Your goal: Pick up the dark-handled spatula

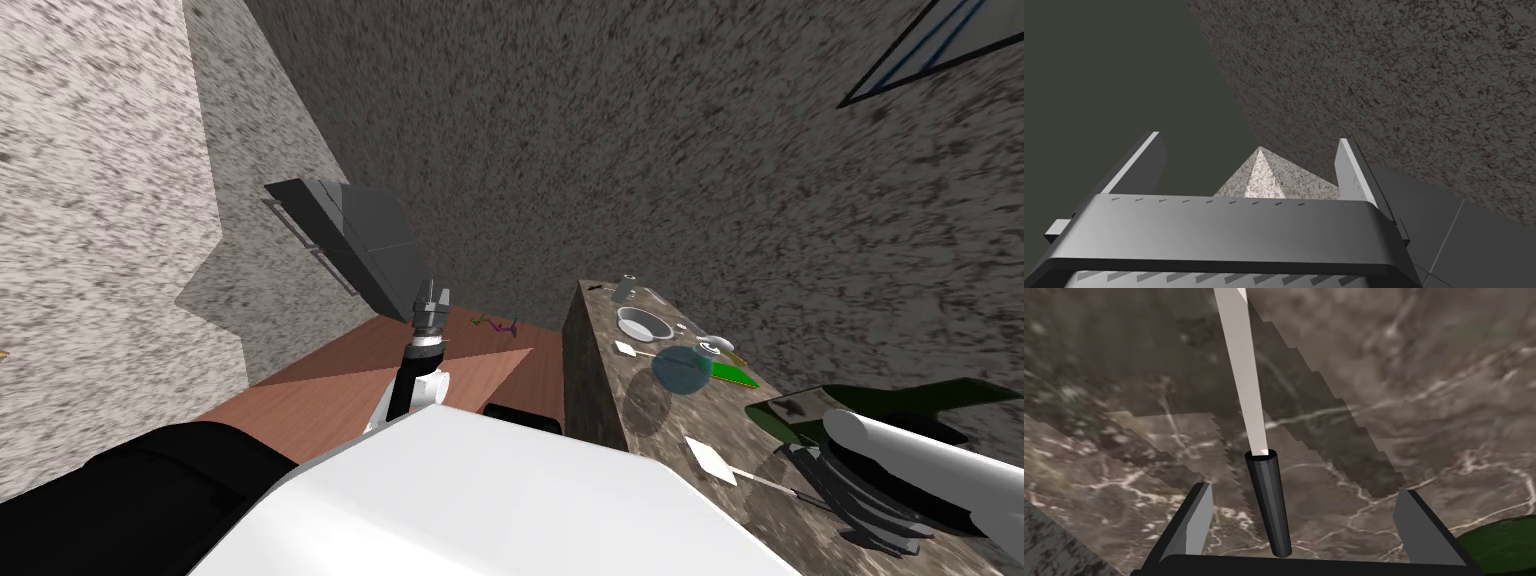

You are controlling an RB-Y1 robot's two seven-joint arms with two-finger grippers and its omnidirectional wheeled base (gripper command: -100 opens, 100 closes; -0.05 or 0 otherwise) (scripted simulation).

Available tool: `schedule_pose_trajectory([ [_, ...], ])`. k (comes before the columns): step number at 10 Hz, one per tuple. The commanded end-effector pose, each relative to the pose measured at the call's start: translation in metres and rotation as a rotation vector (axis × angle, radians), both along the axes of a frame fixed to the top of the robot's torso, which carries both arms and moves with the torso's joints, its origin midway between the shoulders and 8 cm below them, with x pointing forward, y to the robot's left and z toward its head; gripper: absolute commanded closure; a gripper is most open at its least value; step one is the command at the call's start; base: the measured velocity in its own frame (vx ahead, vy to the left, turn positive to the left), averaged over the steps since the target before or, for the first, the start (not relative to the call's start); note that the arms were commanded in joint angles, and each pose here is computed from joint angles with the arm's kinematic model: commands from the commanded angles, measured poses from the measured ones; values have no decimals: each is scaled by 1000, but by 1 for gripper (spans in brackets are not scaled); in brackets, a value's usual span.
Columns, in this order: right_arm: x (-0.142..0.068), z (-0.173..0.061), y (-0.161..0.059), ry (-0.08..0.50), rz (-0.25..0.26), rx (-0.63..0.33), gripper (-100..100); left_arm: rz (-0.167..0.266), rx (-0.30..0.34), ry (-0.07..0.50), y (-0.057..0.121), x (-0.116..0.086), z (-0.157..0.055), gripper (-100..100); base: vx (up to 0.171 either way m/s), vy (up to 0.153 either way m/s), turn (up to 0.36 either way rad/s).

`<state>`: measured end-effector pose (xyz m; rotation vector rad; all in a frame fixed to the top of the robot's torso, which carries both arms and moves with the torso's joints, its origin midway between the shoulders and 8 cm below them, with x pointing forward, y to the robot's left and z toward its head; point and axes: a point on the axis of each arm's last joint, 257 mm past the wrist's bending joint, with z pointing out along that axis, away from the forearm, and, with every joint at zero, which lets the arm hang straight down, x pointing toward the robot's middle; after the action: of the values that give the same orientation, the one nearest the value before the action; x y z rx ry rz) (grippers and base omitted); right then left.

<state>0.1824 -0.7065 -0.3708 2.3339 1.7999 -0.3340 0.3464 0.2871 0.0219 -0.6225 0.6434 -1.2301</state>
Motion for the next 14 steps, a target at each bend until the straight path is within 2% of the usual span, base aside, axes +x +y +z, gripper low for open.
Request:
schedule_pose_trajectory([
  [1, -9, -4, -2, 14, -22, 7, -100, 0, 0, 0, 0, 0, 0, 0, -27, 27, 88],
  [2, -16, 2, -14, -16, -81, -5, -100, 0, 0, 0, 0, 0, 0, 0, -83, 74, 271],
  [4, -36, -5, -17, 11, -127, 5, -100, 0, 0, 0, 0, 0, 0, 0, -35, 31, 114],
  [11, -40, -6, -17, 15, -135, 7, -100, 0, 0, 0, 0, 0, 0, 0, -17, 15, 56],
  [12, -52, -1, -24, 13, -234, 1, -100, 0, 0, 0, 0, 0, 0, 0, -32, 29, 105],
  [14, -55, -2, -24, 7, -276, -2, -100, 0, 0, 0, 0, 0, 0, 0, -28, 25, 91],
])
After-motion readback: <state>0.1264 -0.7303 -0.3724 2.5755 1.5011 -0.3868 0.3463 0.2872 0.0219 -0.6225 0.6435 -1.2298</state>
